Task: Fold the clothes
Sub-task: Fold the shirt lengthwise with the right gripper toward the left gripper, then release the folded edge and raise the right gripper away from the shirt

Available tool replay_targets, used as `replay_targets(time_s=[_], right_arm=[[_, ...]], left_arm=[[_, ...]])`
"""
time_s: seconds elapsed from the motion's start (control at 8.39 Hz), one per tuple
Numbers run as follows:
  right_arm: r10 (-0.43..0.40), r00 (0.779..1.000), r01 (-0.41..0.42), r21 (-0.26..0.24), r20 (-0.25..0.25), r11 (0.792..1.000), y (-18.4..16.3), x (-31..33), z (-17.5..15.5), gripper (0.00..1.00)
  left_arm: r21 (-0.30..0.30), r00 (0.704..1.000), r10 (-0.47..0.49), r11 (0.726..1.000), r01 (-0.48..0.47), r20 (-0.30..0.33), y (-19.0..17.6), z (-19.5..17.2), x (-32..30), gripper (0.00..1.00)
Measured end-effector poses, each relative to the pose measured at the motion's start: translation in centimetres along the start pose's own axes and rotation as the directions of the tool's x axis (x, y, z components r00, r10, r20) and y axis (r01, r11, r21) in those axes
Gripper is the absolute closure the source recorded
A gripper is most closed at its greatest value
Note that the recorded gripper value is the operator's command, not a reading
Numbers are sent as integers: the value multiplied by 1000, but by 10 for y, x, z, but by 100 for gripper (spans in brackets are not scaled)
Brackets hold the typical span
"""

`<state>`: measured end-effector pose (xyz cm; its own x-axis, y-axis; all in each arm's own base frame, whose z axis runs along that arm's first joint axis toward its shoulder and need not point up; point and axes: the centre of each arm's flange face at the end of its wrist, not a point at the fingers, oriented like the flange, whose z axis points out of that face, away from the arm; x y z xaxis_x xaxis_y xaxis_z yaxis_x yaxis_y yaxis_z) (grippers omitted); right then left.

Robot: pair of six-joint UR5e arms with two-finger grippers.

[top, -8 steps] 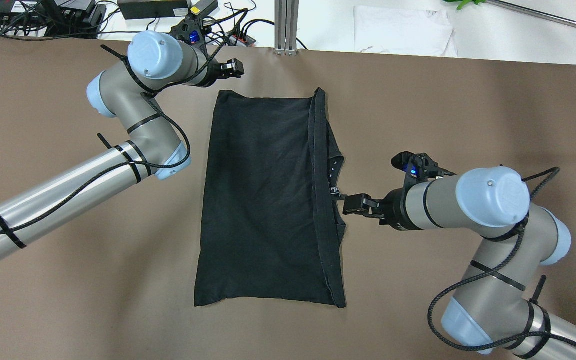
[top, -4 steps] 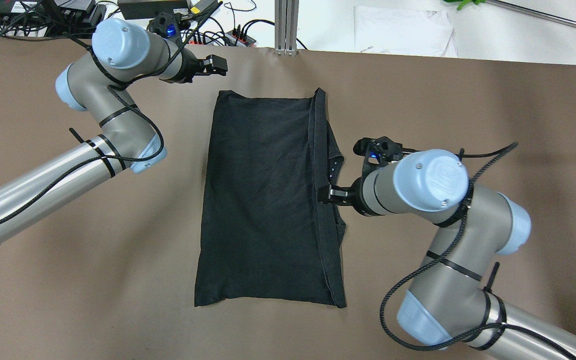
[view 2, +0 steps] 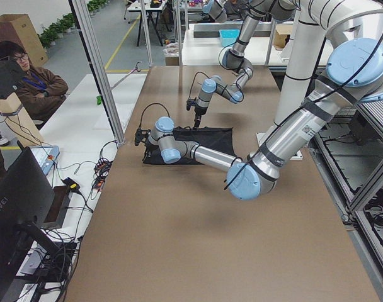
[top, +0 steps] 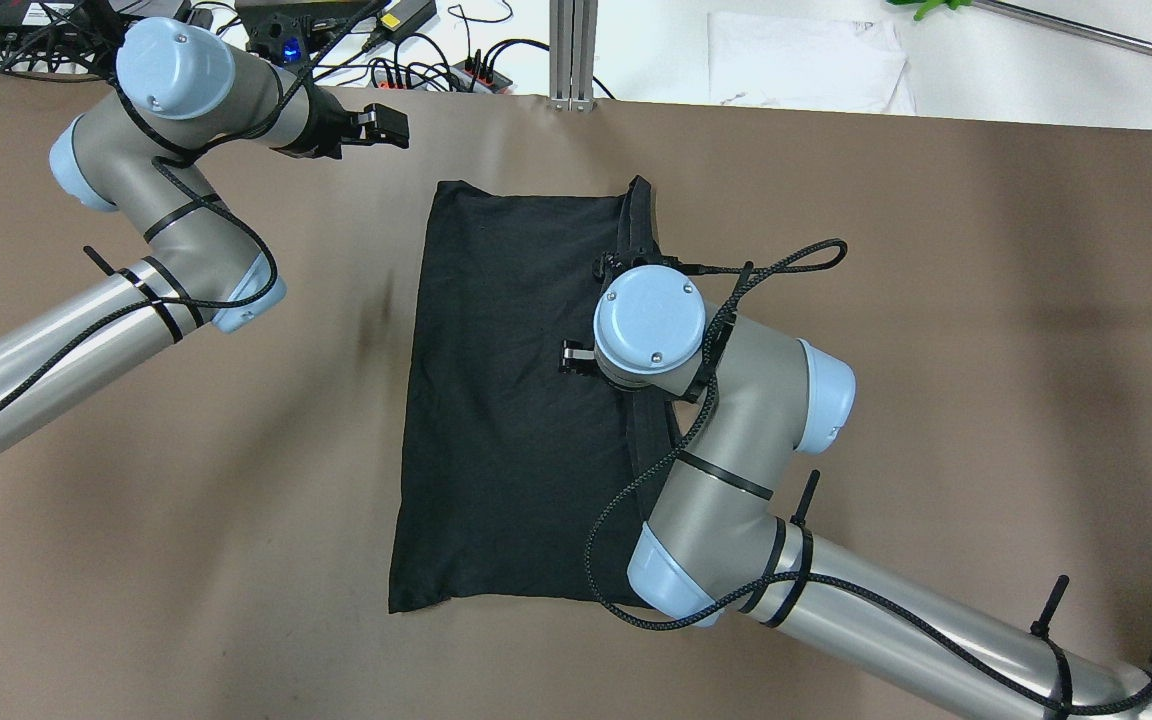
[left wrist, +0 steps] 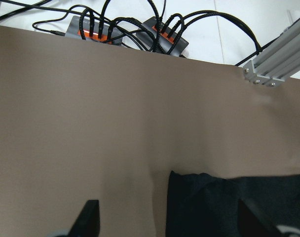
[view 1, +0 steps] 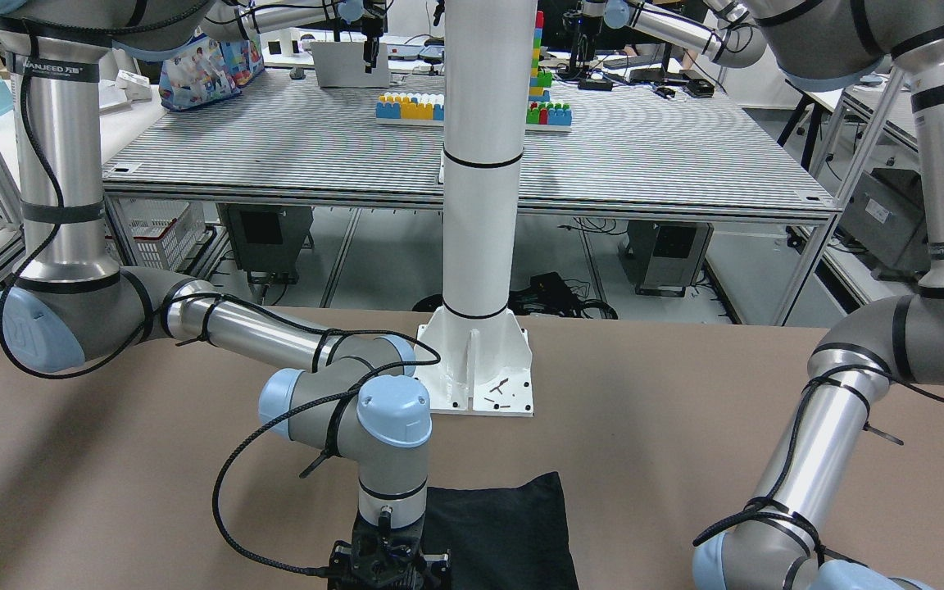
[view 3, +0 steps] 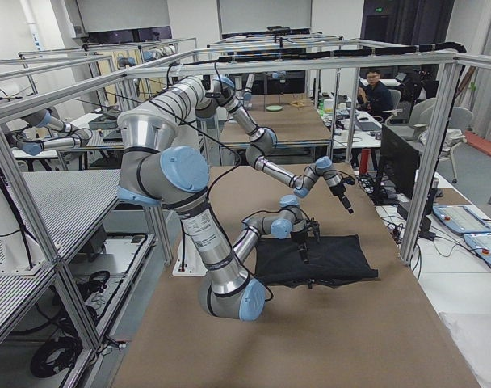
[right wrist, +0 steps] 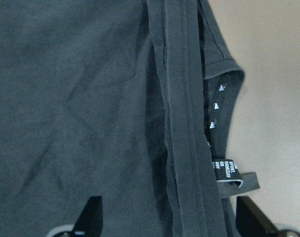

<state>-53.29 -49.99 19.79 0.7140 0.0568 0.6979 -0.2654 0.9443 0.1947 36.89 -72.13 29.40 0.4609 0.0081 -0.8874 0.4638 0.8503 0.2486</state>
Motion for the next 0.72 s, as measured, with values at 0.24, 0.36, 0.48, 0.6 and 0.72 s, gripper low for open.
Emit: replay_targets(time_s=[0.24, 0.36, 0.48, 0.6, 0.72], right_arm=[[-35, 999, 35, 4, -42, 999, -5, 3, 19, 5], [-40, 997, 41, 9, -61, 999, -8, 4, 33, 6], [-43, 997, 44, 14, -68, 999, -11, 6, 47, 5], [-43, 997, 44, 18, -70, 999, -12, 7, 58, 5], [-43, 997, 45, 20, -71, 999, -13, 8, 64, 6]], left_arm=[[-6, 1000, 1, 1000, -1, 1, 4, -1, -8, 0], [-7, 1000, 0, 1000, 0, 3, 5, -1, -10, 0], [-7, 1000, 0, 1000, 0, 5, 6, 0, -12, 0], [-7, 1000, 0, 1000, 1, 7, 7, 0, -14, 0], [-6, 1000, -1, 1000, 1, 8, 7, 0, -14, 0]])
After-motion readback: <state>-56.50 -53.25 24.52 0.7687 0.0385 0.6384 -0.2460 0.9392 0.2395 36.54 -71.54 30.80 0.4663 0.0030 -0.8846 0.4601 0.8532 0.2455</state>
